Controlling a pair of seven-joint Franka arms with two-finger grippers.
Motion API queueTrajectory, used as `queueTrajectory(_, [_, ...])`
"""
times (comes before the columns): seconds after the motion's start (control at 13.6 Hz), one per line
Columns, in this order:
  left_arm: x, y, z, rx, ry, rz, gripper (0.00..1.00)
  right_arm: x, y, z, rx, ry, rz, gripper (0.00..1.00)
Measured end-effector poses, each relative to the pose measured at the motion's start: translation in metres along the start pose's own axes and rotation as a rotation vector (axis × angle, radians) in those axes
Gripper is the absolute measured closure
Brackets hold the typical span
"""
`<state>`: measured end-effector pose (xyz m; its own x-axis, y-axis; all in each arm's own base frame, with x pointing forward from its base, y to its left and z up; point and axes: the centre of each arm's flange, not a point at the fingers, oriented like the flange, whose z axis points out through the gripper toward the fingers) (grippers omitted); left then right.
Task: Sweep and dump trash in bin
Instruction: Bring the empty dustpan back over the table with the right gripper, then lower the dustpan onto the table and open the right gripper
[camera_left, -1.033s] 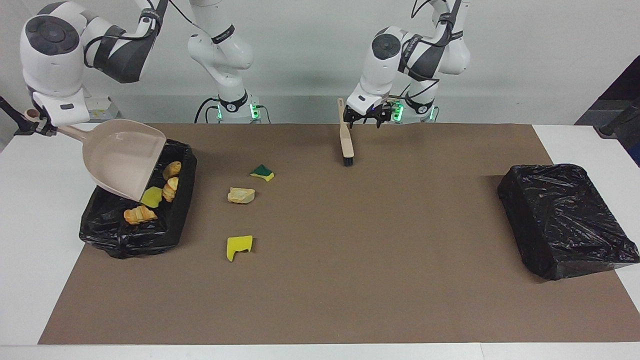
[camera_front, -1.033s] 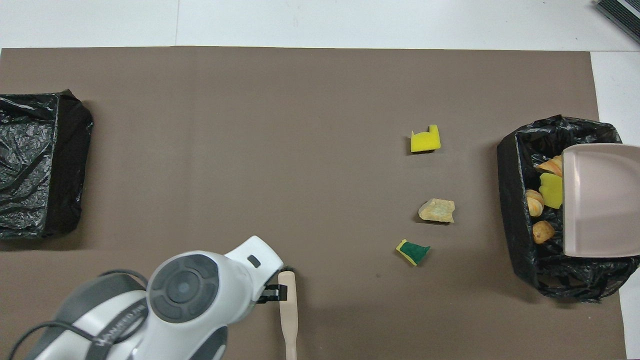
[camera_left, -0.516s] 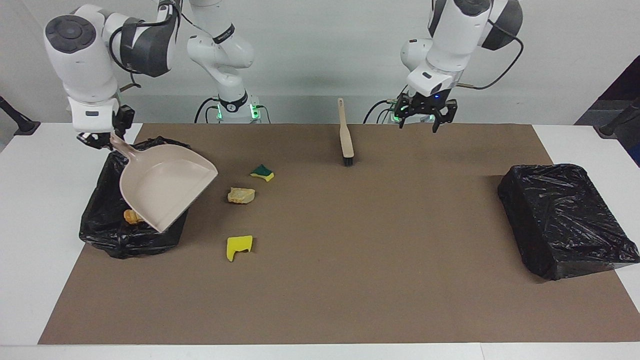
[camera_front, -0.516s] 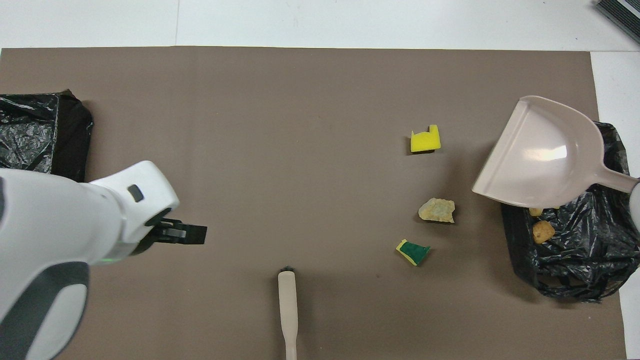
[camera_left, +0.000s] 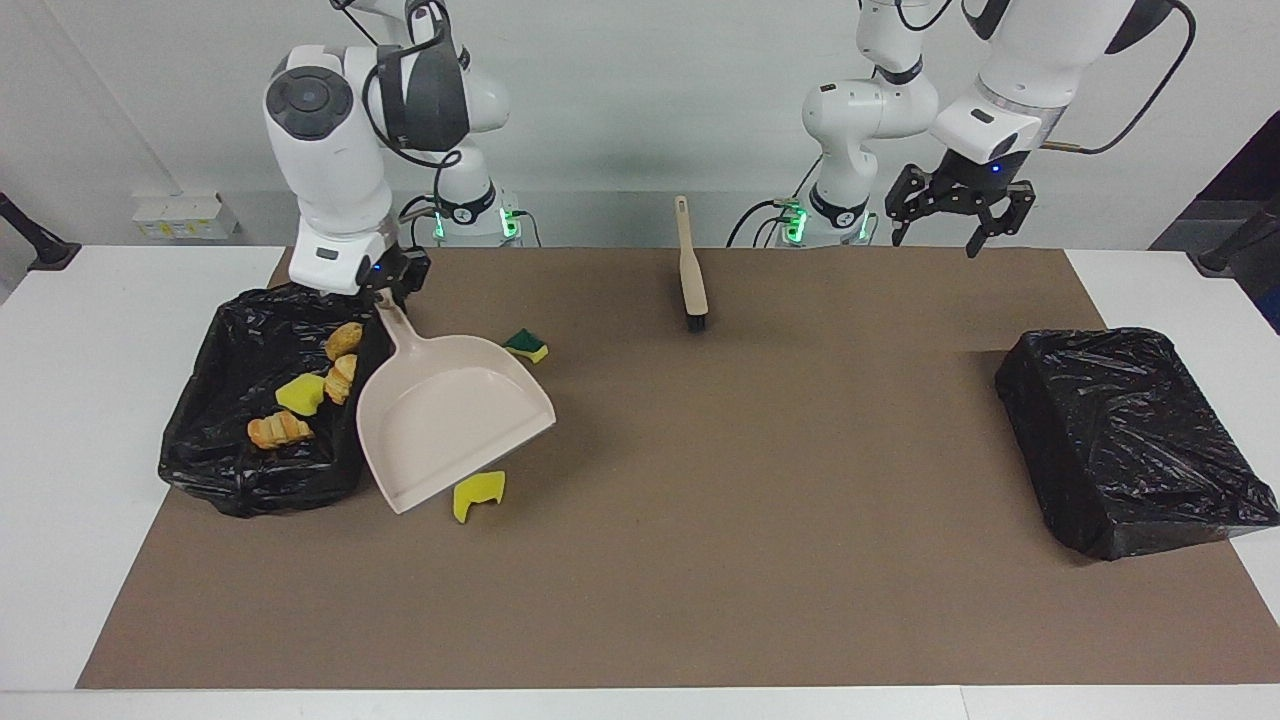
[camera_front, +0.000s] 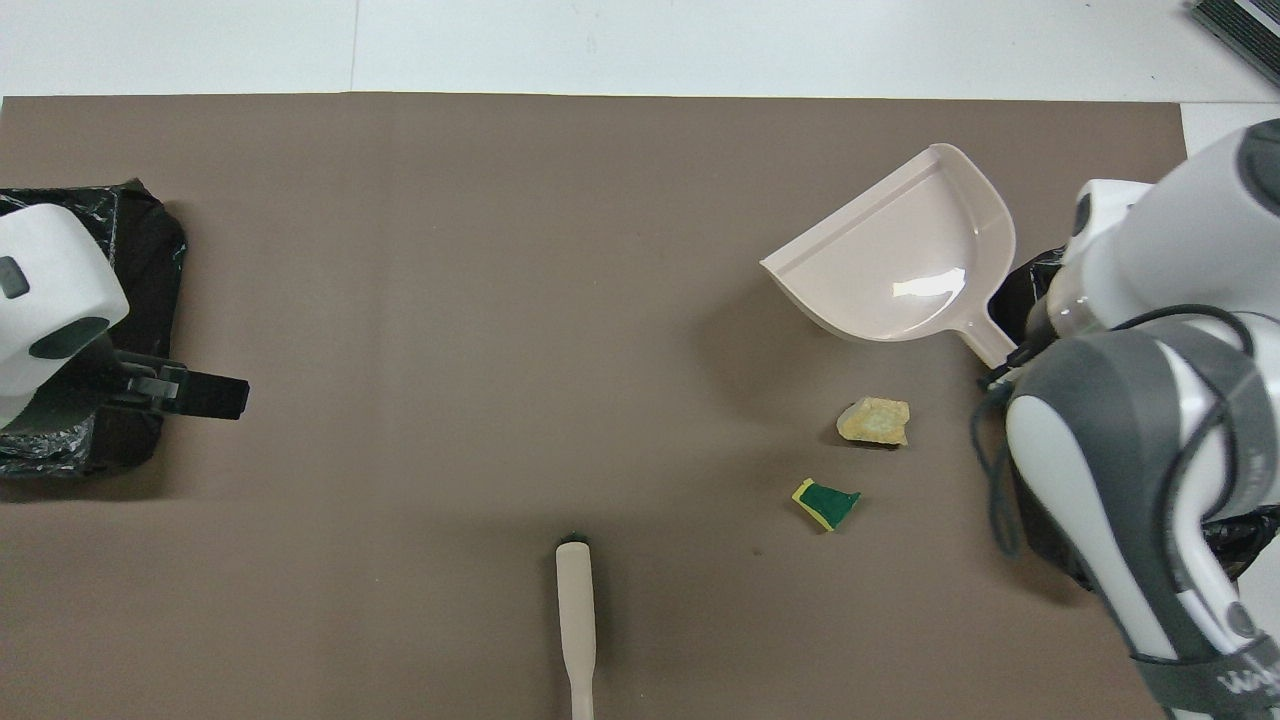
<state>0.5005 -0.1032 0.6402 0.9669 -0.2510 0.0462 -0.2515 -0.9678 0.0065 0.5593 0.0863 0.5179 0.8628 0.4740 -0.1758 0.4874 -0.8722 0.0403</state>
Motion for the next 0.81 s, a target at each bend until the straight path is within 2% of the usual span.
queueTrajectory(0.3, [0.023,-0.016,-0.008,0.009,0.019,0.002,0.00,0.056,-0.086,0.028,0.065,0.040,0.135,0.67])
queueTrajectory(0.59, [0.034,-0.033,-0.004,-0.001,0.004,-0.015,0.00,0.095,-0.177,0.063,0.142,0.020,0.311,0.67])
queueTrajectory(0.81, [0.042,-0.035,-0.009,-0.005,0.005,-0.013,0.00,0.122,-0.250,0.085,0.156,0.027,0.396,0.67])
